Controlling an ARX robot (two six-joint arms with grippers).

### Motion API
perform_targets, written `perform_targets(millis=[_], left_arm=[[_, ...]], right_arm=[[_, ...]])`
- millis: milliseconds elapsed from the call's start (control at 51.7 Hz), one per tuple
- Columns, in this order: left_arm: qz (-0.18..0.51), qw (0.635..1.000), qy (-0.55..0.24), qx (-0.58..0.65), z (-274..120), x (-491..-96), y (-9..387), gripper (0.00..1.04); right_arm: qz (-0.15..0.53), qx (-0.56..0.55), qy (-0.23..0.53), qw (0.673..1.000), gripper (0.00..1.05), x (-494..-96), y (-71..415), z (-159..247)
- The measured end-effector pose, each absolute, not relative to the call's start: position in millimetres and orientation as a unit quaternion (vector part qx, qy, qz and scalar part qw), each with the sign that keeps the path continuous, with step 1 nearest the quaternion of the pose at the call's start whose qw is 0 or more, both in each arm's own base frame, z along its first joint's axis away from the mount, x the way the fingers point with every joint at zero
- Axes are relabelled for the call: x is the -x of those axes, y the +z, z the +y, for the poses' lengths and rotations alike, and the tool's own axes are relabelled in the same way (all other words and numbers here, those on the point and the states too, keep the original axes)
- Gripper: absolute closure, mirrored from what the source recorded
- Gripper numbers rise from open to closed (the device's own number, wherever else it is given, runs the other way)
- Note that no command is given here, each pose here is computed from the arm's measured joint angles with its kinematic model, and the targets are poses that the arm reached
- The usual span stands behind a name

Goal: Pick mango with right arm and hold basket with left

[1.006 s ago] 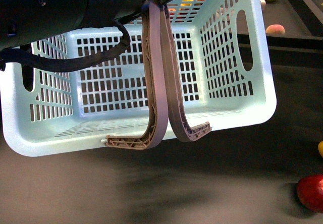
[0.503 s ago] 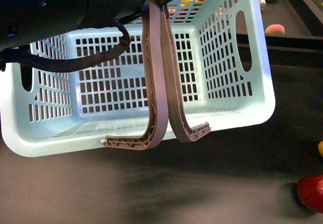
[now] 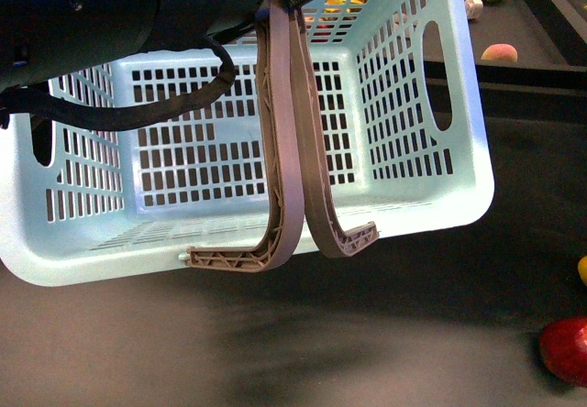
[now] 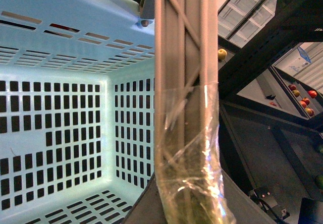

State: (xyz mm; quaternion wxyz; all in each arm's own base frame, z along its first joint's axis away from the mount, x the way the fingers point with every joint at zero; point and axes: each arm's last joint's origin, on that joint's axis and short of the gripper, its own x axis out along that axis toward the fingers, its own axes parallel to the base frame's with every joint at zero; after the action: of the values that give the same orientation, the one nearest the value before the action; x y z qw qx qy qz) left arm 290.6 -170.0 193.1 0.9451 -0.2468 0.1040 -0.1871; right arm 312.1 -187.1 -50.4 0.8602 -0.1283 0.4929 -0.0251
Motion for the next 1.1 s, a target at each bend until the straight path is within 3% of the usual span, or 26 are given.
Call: perform_targets(millis=[580,1103], left_arm=[[0.104,0.945,-0.187,0.247,-170.0,-290.5,193.1,0.98],[0.104,0.945,-0.187,0.247,-170.0,-290.5,193.1,0.98]], right_arm=[[0.504,0.206,-0.011,0.839,0.08,-349.4,-74.6,-203.5],[0.535,0.164,-0.021,0.828,0.08,-348.5,-98.8,-197.3]])
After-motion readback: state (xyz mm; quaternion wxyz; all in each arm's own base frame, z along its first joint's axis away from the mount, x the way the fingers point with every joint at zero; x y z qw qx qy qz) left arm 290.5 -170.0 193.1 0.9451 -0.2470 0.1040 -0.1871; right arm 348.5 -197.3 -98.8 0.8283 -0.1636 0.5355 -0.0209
